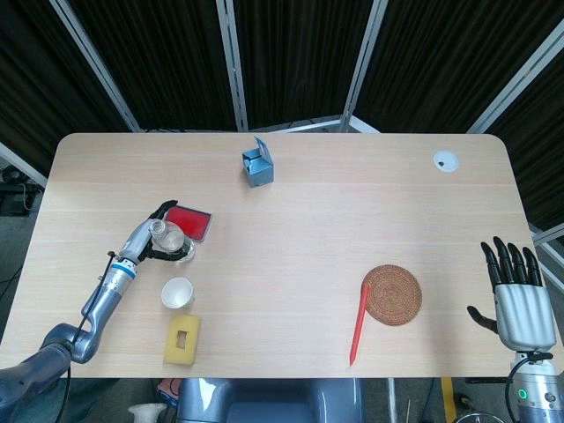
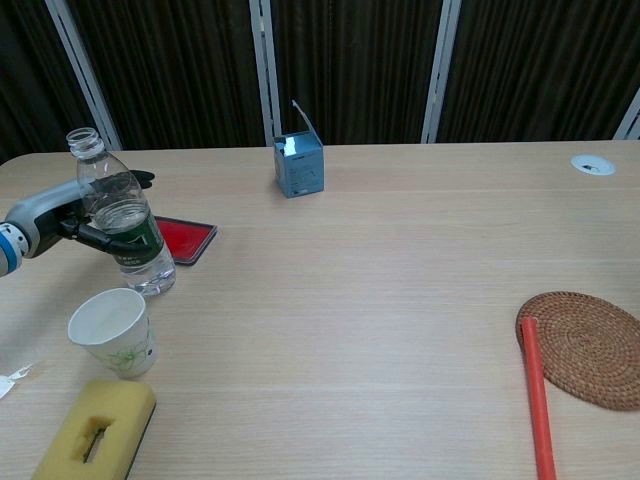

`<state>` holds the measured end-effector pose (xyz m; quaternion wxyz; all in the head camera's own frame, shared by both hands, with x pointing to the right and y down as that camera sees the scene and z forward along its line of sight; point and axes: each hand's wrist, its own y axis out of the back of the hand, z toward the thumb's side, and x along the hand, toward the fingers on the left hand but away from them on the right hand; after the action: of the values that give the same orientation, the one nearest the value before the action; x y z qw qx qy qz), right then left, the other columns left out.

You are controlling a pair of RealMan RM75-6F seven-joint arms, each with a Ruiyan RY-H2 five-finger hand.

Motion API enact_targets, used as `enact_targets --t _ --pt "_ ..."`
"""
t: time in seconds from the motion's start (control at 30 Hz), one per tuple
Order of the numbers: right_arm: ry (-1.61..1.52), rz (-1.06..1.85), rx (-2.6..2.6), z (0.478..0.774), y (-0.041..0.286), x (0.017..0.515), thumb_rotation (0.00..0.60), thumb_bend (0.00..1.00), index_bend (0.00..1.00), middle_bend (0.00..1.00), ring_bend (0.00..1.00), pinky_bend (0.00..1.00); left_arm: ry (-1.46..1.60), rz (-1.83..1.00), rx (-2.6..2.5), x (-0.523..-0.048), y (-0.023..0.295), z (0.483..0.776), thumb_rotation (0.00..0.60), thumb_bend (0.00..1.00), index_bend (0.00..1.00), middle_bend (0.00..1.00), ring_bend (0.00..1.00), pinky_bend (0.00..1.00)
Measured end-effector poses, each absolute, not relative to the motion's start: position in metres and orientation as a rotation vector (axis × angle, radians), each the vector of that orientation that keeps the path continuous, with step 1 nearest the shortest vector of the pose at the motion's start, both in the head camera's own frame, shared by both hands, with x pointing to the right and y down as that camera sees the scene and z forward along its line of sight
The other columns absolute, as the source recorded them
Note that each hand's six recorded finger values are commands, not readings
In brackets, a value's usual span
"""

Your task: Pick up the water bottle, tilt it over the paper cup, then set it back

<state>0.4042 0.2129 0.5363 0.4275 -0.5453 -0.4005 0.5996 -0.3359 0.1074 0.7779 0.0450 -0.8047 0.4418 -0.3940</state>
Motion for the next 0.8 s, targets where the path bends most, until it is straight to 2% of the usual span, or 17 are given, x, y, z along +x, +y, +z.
enact_targets --t 0.27,0.37,0.43,0.57,0.63,0.8 --pt "-0.995 1.507 -1.359 0.539 0.212 0.405 0.600 0.00 0.00 0.00 0.00 0.00 1.384 -1.187 -2.519 -0.322 0.110 0.788 0.600 0.02 0.01 0.00 0.00 0.01" --pt "-0.992 1.511 -1.360 0.540 0.212 0.406 0.600 0.00 0.00 0.00 0.00 0.00 1.400 -1.169 -2.523 -0.320 0.110 0.789 0.600 0.08 0.12 0.08 0.02 0.04" --pt "-0.991 1.512 -1.361 0.540 0.212 0.406 0.600 0.00 0.00 0.00 0.00 0.00 1.423 -1.154 -2.526 -0.318 0.109 0.789 0.600 0.16 0.25 0.19 0.08 0.10" --pt "-0.992 1.513 -1.360 0.540 0.212 0.406 0.600 0.00 0.00 0.00 0.00 0.00 1.475 -1.132 -2.525 -0.319 0.108 0.789 0.600 0.32 0.44 0.36 0.21 0.25" --pt "-0.993 1.514 -1.360 0.540 0.212 0.406 0.600 0.00 0.00 0.00 0.00 0.00 1.490 -1.129 -2.533 -0.319 0.108 0.789 0.600 0.38 0.50 0.41 0.25 0.29" --pt "-0.993 1.515 -1.367 0.541 0.212 0.406 0.600 0.00 0.00 0.00 0.00 0.00 1.531 -1.112 -2.564 -0.319 0.108 0.790 0.600 0.41 0.58 0.46 0.30 0.34"
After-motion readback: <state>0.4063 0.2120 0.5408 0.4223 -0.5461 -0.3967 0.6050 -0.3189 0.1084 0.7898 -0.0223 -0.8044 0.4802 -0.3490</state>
